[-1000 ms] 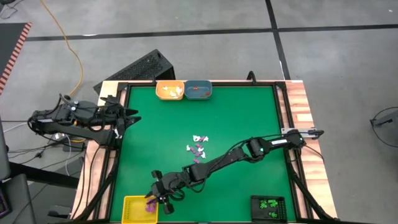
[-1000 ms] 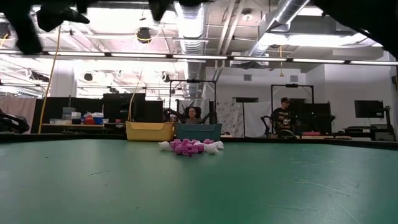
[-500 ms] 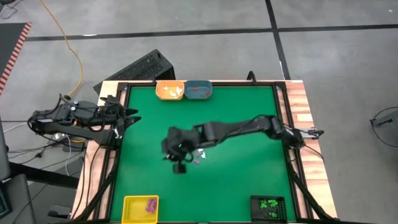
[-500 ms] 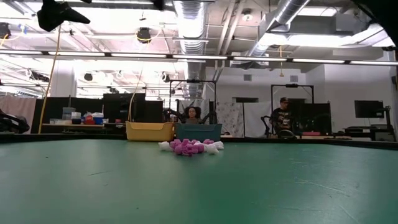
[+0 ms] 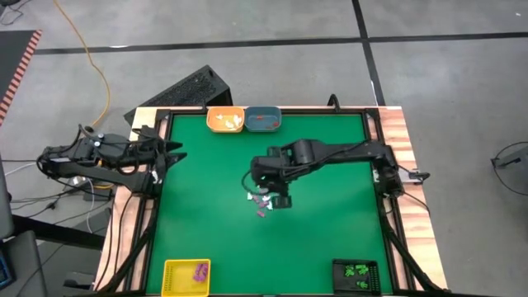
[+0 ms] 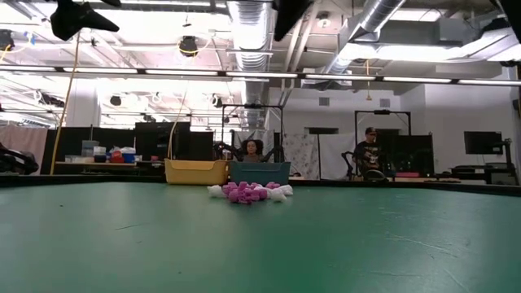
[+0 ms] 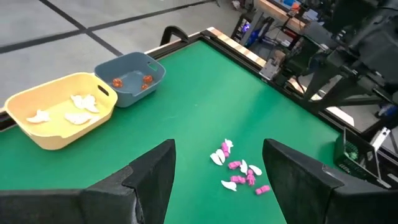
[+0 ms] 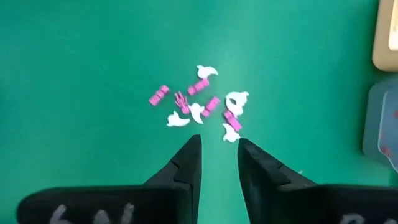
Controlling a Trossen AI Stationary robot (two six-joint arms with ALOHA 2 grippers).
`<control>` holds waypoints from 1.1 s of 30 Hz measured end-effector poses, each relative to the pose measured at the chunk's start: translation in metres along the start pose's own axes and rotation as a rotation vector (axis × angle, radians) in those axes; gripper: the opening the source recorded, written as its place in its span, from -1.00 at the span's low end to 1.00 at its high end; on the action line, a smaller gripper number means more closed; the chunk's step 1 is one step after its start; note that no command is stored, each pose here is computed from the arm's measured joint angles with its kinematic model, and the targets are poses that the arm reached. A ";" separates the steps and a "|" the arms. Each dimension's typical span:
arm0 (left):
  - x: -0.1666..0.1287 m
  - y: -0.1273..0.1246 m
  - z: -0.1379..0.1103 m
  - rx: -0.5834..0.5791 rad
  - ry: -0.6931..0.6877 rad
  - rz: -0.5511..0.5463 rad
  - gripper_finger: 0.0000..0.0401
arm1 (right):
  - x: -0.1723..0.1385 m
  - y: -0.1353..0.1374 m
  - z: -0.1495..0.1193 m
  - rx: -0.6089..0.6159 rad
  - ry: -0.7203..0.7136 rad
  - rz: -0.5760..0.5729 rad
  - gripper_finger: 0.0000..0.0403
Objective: Sort Halloween decoration
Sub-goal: Put the pink skeleton into the yellow bin
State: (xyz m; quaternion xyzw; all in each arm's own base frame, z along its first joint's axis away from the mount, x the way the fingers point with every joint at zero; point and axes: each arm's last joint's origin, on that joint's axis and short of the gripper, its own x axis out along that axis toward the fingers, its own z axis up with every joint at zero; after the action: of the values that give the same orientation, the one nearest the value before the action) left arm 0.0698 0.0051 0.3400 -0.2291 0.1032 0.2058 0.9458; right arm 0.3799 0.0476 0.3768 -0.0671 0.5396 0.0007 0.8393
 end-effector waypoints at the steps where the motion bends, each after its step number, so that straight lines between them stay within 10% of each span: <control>1: 0.000 0.000 0.000 0.000 -0.004 0.006 0.15 | -0.002 -0.003 -0.005 -0.001 0.003 -0.004 -0.52; 9: 0.000 0.002 0.002 -0.003 -0.061 0.088 0.15 | -0.014 -0.033 -0.071 0.023 -0.107 -0.047 -0.60; 18: -0.001 0.006 0.005 -0.015 -0.155 0.233 0.15 | 0.057 -0.058 -0.129 -0.068 -0.251 0.020 -0.59; 33: -0.002 0.010 0.007 -0.030 -0.232 0.348 0.15 | 0.170 -0.095 -0.133 -0.199 -0.526 0.255 -0.59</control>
State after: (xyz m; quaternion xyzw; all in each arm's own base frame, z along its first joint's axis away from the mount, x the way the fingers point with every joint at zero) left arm 0.0641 0.0152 0.3427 -0.1966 0.0285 0.3924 0.8981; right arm 0.3376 -0.0736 0.1787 -0.0782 0.3054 0.1759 0.9326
